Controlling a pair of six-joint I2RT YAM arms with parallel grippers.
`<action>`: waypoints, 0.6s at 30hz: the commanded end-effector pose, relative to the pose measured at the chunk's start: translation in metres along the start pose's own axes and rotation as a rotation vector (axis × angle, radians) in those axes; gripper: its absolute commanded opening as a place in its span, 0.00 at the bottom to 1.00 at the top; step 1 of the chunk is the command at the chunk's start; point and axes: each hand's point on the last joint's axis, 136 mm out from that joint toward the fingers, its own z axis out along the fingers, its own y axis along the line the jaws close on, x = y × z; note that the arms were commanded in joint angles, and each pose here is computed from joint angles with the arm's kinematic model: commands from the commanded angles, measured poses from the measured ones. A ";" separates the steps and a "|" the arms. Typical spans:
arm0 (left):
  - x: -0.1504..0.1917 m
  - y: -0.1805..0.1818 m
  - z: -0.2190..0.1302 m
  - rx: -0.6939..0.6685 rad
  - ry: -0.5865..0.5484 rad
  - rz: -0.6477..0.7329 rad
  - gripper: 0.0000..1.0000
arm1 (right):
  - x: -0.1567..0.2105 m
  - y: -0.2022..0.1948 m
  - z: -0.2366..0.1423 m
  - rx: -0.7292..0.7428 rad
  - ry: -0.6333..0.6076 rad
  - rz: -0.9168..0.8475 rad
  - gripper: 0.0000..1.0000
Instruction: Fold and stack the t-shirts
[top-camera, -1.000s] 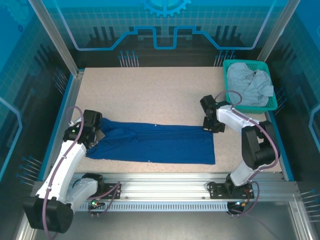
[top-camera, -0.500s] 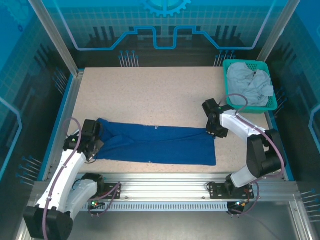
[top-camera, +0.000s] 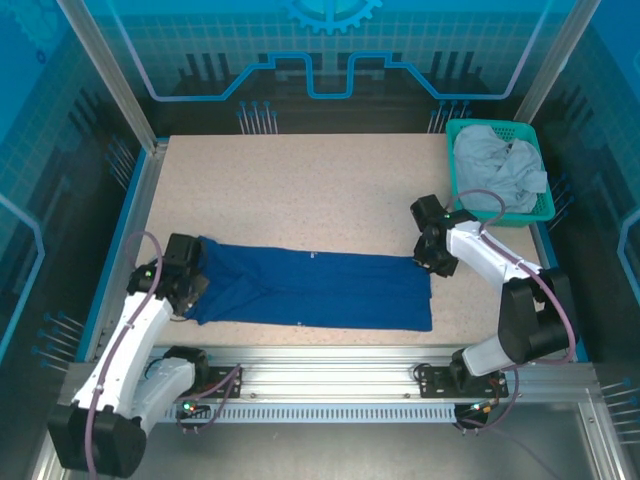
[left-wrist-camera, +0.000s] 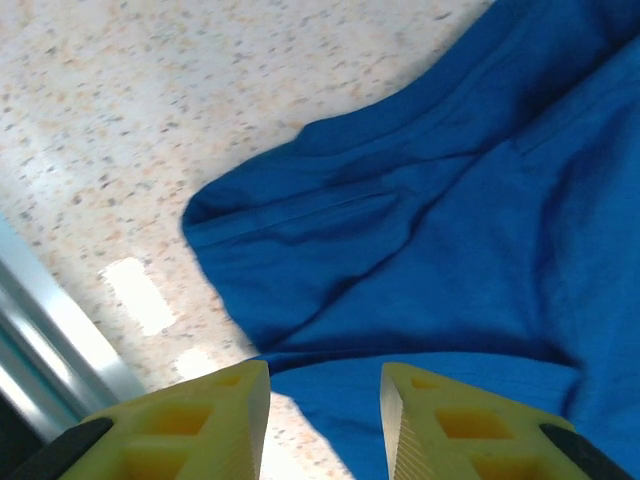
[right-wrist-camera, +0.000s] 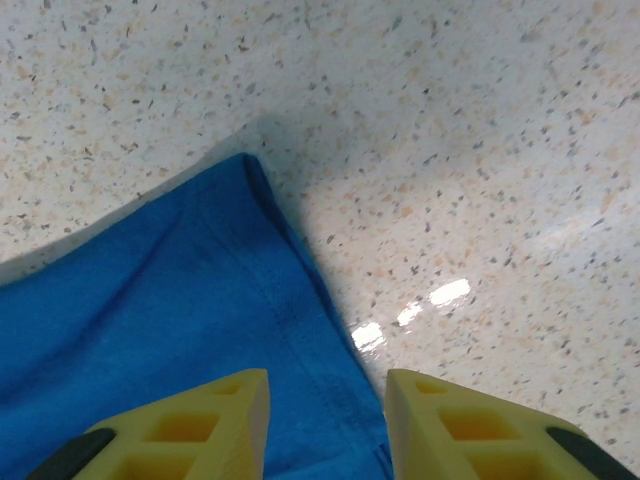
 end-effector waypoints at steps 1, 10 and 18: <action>-0.019 -0.033 -0.006 0.097 -0.004 0.021 0.38 | 0.008 0.009 0.003 -0.042 0.058 0.039 0.32; -0.068 -0.082 0.030 0.206 0.136 -0.040 0.51 | 0.018 0.043 0.009 -0.164 0.114 -0.037 0.28; -0.057 -0.070 0.064 0.213 0.307 -0.080 0.27 | 0.014 0.089 0.017 -0.337 0.157 -0.166 0.25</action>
